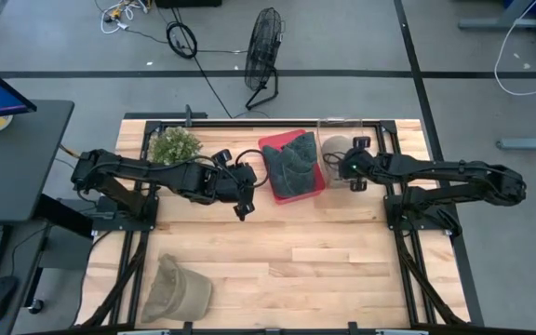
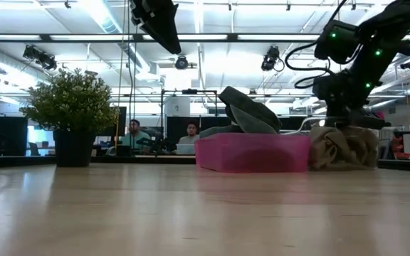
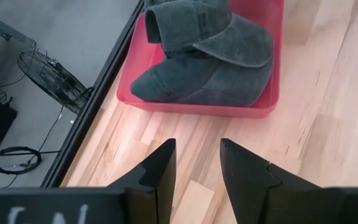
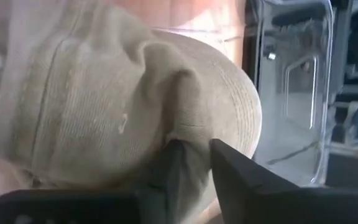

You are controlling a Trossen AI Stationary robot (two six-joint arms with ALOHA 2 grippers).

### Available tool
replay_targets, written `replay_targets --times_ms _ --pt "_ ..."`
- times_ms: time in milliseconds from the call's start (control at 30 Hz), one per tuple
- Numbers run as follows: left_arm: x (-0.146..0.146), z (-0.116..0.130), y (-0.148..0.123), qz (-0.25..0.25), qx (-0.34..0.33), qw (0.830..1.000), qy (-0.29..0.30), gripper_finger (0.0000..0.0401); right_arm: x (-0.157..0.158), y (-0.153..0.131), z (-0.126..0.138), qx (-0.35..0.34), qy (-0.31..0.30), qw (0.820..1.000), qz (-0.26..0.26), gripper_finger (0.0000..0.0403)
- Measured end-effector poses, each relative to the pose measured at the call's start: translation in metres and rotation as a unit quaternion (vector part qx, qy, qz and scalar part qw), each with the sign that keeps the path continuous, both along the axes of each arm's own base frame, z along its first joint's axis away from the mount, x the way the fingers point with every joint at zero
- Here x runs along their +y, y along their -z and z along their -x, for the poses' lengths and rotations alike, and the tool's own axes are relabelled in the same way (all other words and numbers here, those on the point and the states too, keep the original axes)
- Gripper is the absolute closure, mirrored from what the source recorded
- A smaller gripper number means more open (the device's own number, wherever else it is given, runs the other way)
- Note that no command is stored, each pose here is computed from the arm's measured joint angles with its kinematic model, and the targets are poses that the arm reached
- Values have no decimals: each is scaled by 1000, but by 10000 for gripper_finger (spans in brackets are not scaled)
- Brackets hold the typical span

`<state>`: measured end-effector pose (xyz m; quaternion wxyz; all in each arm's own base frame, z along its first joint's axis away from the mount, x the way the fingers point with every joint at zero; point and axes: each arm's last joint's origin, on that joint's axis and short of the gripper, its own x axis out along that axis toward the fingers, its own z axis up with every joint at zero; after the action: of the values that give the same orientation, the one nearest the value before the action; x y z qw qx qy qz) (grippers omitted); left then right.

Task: Pick & Place hat
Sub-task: Put the top brown cap into the transparent bin, then put the brown cap into the transparent bin

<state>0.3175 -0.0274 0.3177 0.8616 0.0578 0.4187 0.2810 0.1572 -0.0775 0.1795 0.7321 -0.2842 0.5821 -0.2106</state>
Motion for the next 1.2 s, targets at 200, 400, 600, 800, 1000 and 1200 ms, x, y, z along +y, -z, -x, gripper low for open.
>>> replay_targets --times_ms 200,400,600,800,1000,1200 --pt "-3 1 0 -3 8 1000 8 273 0 -12 -1 -12 32 999 -15 283" --pt "-13 20 -8 0 31 999 23 273 5 -54 -6 -36 63 996 -52 276" --pt "-28 47 -13 68 78 993 51 273 20 -99 -17 -142 81 978 -130 283" --pt "-52 71 -4 151 210 960 104 273 47 -119 -38 -246 -9 948 -201 278" --pt "-90 88 -3 209 221 945 118 263 79 -125 -60 -307 -84 919 -234 256" --pt "-132 112 -2 296 189 936 26 211 105 -121 -79 -325 -132 901 -256 238"
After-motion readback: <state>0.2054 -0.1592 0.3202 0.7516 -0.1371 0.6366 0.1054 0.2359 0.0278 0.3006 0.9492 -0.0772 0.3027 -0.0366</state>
